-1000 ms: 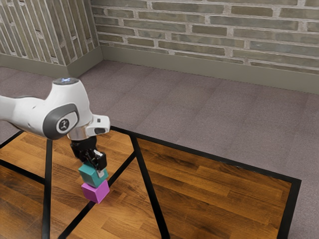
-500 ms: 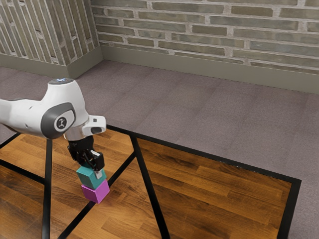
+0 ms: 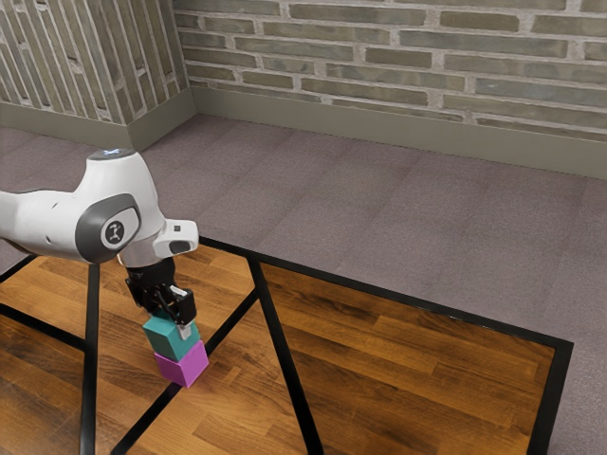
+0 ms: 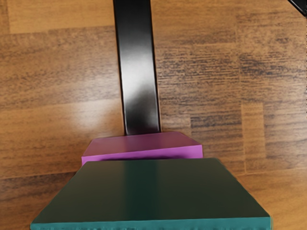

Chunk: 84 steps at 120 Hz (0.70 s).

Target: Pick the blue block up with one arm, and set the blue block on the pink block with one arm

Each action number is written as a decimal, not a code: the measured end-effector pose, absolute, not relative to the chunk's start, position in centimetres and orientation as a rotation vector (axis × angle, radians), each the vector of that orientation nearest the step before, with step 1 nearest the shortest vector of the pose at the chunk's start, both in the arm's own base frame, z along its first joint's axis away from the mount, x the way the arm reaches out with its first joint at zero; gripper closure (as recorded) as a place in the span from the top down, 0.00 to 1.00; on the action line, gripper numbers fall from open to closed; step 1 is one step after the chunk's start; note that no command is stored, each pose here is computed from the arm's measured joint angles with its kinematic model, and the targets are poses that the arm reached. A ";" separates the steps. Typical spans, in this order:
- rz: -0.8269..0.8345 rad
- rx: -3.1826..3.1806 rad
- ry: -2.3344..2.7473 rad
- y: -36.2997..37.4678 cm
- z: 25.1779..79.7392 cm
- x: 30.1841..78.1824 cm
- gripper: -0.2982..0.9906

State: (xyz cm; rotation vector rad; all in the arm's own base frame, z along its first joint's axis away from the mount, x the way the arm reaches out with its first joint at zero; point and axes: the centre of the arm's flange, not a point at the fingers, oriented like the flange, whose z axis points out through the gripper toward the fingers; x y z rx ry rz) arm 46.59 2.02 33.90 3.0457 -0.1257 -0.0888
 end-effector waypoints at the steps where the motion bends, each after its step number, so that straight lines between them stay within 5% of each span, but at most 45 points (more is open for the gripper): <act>1: -0.089 3.045 -0.126 2.0 33.9 46.6 0.56; 53: -0.022 3.009 -0.080 2.6 36.8 47.8 0.72; 60: 0.108 3.010 -0.043 4.3 42.1 50.7 0.73; 70: 0.405 3.033 -0.009 7.0 56.7 56.6 0.74; 84: 0.584 3.042 0.065 10.9 70.8 55.5 0.74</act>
